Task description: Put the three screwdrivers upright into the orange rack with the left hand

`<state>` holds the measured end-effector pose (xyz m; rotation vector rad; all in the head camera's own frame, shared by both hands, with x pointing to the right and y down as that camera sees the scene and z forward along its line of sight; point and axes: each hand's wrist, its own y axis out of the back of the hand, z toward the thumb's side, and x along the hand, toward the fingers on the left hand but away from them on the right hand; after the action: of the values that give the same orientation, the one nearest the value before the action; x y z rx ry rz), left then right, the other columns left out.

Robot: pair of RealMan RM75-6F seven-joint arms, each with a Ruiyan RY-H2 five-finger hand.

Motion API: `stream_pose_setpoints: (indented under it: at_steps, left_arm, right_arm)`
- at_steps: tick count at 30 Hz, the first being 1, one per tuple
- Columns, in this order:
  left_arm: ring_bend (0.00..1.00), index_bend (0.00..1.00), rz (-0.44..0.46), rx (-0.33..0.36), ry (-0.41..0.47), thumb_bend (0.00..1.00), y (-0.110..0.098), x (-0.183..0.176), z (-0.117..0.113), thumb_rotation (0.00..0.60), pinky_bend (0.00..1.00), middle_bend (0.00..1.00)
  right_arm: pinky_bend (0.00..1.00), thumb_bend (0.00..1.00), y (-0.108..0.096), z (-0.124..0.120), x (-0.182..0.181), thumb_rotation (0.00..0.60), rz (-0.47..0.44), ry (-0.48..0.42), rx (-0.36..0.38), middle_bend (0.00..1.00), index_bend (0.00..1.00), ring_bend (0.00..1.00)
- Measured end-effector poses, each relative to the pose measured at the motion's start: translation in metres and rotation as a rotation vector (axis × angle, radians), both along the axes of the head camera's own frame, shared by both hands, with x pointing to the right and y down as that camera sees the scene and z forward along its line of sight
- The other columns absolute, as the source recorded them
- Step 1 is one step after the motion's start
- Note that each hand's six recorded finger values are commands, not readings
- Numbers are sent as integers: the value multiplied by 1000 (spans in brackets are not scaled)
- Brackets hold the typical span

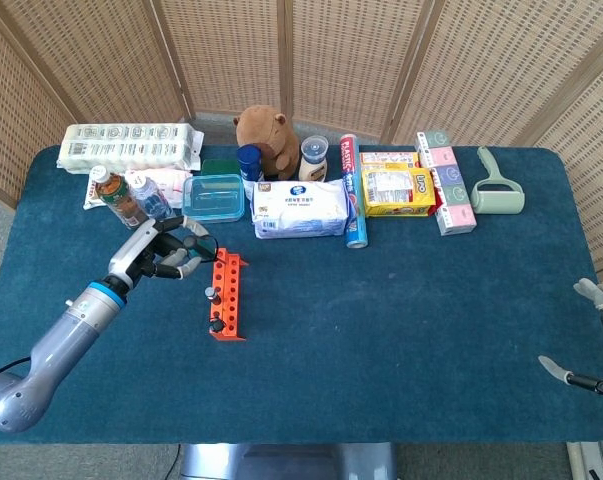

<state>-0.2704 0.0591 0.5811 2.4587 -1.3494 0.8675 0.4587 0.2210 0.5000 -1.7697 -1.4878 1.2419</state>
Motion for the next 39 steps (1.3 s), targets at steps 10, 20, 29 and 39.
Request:
stream_pose_setpoints:
  at_steps: [10, 20, 29, 39]
  left_arm:
    - [977, 578, -4, -15, -8, 493, 1, -2, 6, 600, 950, 943]
    - [976, 577, -12, -16, -16, 494, -1, -6, 6, 600, 950, 942]
    - [976, 577, -23, -40, -24, 492, -1, -6, 17, 600, 950, 943]
    - [976, 578, -26, -14, -9, 493, -4, -3, 8, 600, 950, 942]
  right_arm:
    - [23, 44, 0, 0, 0, 600, 0, 0, -1, 168, 67, 87]
    - [23, 44, 1, 0, -1, 600, -3, -2, -2, 169, 67, 87]
    - [23, 45, 0, 0, 0, 600, -1, 0, -3, 169, 67, 87]
    - [23, 44, 0, 0, 0, 600, -2, -2, -2, 169, 67, 87]
